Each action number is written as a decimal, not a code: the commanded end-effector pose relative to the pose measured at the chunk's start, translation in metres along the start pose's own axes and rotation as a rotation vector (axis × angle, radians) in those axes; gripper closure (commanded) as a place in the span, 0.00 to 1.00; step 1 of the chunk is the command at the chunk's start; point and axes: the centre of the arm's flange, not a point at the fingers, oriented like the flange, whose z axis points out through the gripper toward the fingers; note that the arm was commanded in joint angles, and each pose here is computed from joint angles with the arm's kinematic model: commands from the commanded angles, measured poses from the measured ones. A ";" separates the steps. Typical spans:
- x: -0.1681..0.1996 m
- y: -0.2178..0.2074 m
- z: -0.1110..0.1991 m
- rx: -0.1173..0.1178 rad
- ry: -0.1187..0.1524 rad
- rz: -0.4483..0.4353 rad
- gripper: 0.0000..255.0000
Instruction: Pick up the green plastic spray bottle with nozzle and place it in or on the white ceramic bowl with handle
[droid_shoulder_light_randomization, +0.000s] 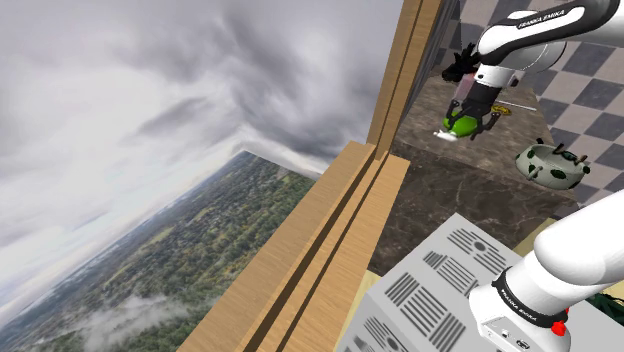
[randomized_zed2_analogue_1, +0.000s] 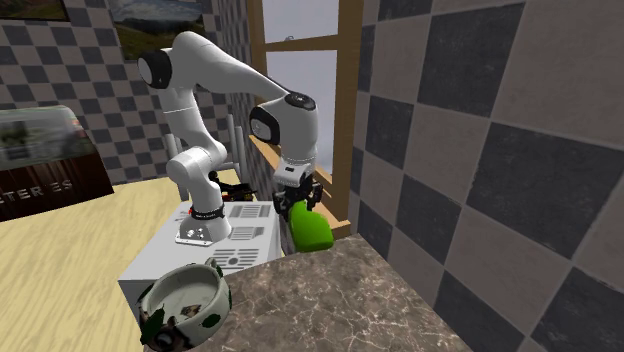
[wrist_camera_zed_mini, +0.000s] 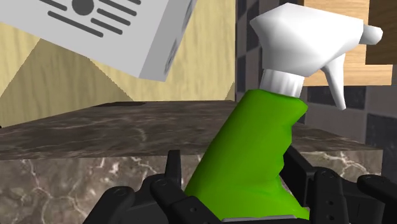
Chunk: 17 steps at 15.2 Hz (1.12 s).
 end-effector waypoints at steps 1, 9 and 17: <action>-0.002 0.000 -0.010 0.000 0.000 0.000 1.00; -0.009 -0.001 -0.052 0.000 0.000 0.000 1.00; 0.005 0.063 -0.068 0.000 0.000 0.000 1.00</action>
